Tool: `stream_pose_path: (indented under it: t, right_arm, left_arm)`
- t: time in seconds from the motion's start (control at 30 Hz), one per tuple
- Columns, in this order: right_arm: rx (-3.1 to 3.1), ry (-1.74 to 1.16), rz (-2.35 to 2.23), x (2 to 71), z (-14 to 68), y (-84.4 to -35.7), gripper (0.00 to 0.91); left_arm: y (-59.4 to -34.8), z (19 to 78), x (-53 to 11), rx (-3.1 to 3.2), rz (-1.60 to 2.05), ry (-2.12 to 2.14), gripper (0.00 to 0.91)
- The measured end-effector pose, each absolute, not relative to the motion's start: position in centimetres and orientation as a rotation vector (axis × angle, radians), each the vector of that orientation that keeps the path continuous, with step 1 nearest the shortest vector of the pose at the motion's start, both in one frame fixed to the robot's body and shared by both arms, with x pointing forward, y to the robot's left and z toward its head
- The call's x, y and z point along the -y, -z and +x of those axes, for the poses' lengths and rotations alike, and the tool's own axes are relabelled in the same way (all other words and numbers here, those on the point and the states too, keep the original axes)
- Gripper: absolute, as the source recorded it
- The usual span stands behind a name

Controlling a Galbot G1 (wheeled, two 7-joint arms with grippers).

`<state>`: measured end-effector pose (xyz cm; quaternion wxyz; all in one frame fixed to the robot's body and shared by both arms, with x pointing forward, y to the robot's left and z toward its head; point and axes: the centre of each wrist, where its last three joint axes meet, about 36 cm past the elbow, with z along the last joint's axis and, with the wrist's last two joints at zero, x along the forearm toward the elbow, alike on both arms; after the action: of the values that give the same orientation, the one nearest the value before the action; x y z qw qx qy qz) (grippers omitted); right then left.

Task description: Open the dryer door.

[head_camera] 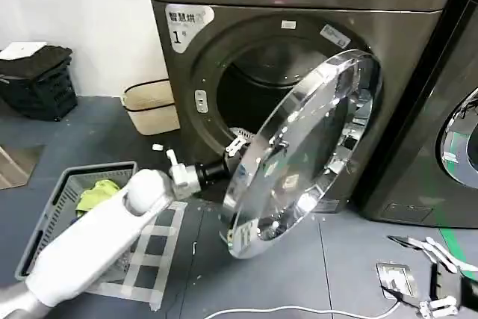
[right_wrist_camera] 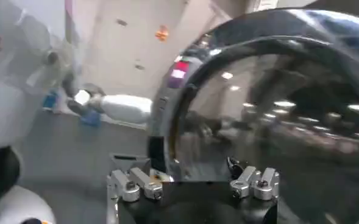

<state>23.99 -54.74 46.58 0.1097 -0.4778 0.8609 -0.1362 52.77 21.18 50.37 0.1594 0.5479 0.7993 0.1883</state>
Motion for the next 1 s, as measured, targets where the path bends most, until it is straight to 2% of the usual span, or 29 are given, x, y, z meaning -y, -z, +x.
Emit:
stream_pose_path:
  t: [0.37,0.67,1.0]
  right_arm:
    - [-2.729,0.567,-0.603,58.2,10.7,-44.5,0.907]
    - [-2.845,0.713,0.342,57.8,1.8,-43.0,0.907]
    - [-2.753,0.744,1.277,56.5,-5.2,-42.7,0.907]
  left_arm:
    - [-50.3,52.0,-16.6,-2.157,1.702,-0.496,0.907]
    - [-50.4,51.4,-12.9,-2.054,1.802,-0.470,0.907]
    - [-50.0,50.4,-9.4,-1.973,1.883,-0.453,0.907]
